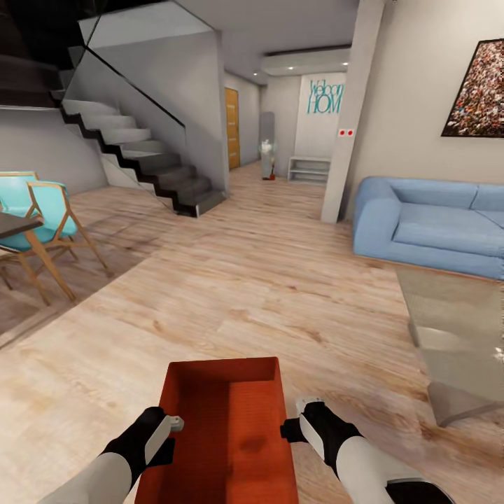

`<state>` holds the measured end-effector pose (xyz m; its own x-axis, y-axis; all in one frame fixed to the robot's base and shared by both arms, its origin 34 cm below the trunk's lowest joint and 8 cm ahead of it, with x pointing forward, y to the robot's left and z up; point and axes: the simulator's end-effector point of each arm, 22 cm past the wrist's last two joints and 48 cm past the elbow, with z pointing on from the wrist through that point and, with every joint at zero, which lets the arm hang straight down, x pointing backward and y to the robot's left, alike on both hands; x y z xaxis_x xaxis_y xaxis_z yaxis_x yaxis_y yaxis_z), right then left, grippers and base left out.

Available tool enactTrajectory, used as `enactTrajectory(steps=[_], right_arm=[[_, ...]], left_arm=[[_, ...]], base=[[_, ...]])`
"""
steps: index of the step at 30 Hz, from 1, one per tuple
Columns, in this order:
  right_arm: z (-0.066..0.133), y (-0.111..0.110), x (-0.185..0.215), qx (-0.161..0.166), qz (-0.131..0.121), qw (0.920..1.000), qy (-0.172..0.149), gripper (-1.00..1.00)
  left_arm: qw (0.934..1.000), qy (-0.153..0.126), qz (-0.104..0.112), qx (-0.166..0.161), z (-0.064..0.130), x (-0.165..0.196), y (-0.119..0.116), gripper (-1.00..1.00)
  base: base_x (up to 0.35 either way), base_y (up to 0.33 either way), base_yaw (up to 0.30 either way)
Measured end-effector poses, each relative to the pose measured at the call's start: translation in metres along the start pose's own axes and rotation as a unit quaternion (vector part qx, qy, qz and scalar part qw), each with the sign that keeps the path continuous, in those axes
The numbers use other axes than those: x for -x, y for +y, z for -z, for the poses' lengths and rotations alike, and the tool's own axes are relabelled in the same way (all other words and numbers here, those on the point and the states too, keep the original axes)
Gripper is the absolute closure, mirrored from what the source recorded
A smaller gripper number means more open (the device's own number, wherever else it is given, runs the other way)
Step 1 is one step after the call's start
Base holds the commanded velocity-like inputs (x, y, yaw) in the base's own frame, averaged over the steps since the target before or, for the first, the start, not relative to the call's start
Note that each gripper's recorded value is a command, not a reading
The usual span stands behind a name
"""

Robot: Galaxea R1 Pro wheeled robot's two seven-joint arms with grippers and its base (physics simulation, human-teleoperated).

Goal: Move the two storage containers from the living room to the garage. In the garage, place one container on the floor and stack the other container on top of it (either order is fine).

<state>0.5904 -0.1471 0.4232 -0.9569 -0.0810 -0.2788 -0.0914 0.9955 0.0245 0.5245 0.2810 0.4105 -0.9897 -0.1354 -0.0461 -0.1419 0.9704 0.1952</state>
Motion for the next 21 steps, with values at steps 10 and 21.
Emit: enactTrajectory(steps=[10,21], right_arm=[[0.0022,-0.0003,0.0024,0.0,0.0,1.0,-0.003,1.0],[0.0025,-0.0002,0.0028,0.0,0.0,1.0,-0.004,1.0]], left_arm=[[1.0,-0.003,0.0,0.0,0.0022,0.0015,0.0001,1.0],[1.0,-0.003,0.0,-0.001,0.0024,0.0015,0.0001,1.0]], base=[[0.279,0.23,-0.253],[0.279,0.23,-0.017]])
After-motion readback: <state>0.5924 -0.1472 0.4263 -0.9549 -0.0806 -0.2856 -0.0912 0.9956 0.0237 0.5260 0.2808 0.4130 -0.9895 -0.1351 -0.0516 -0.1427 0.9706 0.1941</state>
